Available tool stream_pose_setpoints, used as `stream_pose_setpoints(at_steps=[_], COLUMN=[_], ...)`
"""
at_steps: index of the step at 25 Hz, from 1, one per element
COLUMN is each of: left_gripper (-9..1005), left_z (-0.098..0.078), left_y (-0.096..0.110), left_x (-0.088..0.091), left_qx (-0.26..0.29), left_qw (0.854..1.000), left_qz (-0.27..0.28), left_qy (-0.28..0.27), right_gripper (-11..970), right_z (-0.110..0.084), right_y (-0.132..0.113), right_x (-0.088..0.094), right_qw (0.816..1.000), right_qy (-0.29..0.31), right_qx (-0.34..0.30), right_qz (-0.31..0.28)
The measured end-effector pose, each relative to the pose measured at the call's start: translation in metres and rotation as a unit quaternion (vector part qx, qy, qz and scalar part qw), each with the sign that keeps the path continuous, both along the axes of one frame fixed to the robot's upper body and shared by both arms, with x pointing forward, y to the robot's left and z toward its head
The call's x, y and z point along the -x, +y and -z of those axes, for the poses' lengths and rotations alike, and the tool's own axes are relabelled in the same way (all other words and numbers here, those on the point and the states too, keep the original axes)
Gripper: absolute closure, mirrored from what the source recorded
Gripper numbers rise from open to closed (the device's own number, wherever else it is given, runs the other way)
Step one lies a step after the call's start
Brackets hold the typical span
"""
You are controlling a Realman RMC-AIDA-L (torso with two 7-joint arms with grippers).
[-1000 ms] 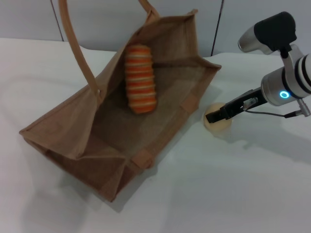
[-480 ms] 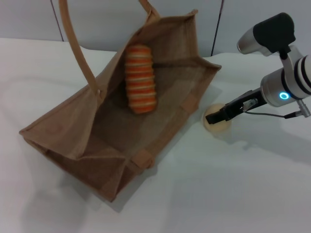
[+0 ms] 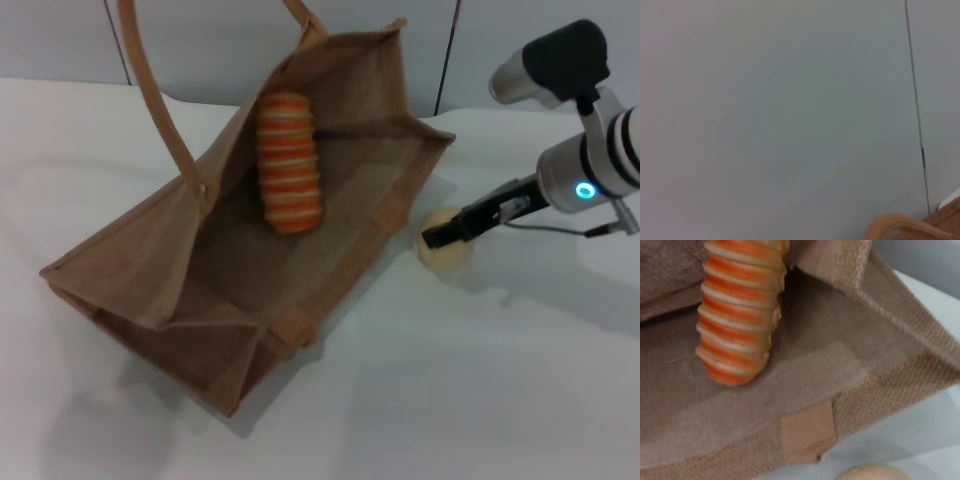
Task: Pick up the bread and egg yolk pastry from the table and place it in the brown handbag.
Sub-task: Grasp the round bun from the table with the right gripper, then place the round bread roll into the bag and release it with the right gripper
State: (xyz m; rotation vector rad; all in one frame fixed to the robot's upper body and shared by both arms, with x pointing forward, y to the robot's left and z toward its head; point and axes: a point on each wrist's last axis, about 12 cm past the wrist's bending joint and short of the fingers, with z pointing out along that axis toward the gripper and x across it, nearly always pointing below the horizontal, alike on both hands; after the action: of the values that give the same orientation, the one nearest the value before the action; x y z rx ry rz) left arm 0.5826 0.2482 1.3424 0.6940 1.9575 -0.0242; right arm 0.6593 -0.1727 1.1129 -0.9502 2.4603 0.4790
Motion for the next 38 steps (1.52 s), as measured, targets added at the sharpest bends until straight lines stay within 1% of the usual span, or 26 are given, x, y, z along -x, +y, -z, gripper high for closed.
stream_pose_setpoints(at_steps=[9,13,16,18,19,20,23,26,30,33,34,35,38], left_gripper=[862,862,861,861,861,861,861,860,860,859,859,859,859], left_z=[0.0,0.0,0.002,0.003,0.004,0.004,0.001,-0.004,-0.007,-0.004,-0.004,-0.004,-0.005], left_y=[0.002,0.003,0.004,0.003,0.003,0.002,-0.004,-0.013,-0.027,-0.043,-0.043,-0.048,-0.059], left_x=[0.0,0.0,-0.001,-0.003,-0.004,-0.005,-0.006,-0.008,-0.011,-0.012,-0.012,-0.011,-0.01], left_qx=[-0.001,-0.002,-0.001,-0.001,-0.001,-0.001,-0.002,-0.001,0.0,-0.004,-0.004,-0.006,-0.01], left_qw=[1.0,1.0,1.0,1.0,1.0,1.0,1.0,1.0,0.999,0.998,0.998,0.998,0.997], left_qz=[-0.003,-0.004,-0.005,-0.004,-0.003,-0.002,0.006,0.019,0.04,0.06,0.06,0.067,0.081], left_qy=[0.001,0.002,0.005,0.009,0.01,0.011,0.007,0.0,0.001,0.006,0.006,0.006,0.003], right_gripper=[341,344,346,347,347,348,349,351,353,354,354,354,355], right_z=[-0.015,-0.032,-0.05,-0.059,-0.068,-0.068,-0.073,-0.076,-0.074,-0.066,-0.064,-0.059,-0.056], right_y=[-0.007,-0.015,-0.02,-0.019,-0.013,-0.013,-0.002,0.012,0.031,0.041,0.042,0.045,0.048], right_x=[-0.006,-0.008,-0.006,-0.003,0.002,0.002,0.01,0.013,0.01,0.003,0.002,-0.003,-0.006], right_qw=[1.0,0.999,0.998,0.998,0.995,0.995,0.99,0.986,0.983,0.985,0.986,0.987,0.988], right_qy=[-0.019,-0.03,-0.029,-0.026,-0.017,-0.017,-0.003,-0.004,-0.028,-0.051,-0.055,-0.06,-0.06], right_qx=[-0.007,-0.025,-0.046,-0.064,-0.093,-0.093,-0.134,-0.148,-0.149,-0.135,-0.132,-0.125,-0.12], right_qz=[0.006,0.014,0.009,-0.001,-0.02,-0.02,-0.053,-0.079,-0.102,-0.09,-0.085,-0.075,-0.07])
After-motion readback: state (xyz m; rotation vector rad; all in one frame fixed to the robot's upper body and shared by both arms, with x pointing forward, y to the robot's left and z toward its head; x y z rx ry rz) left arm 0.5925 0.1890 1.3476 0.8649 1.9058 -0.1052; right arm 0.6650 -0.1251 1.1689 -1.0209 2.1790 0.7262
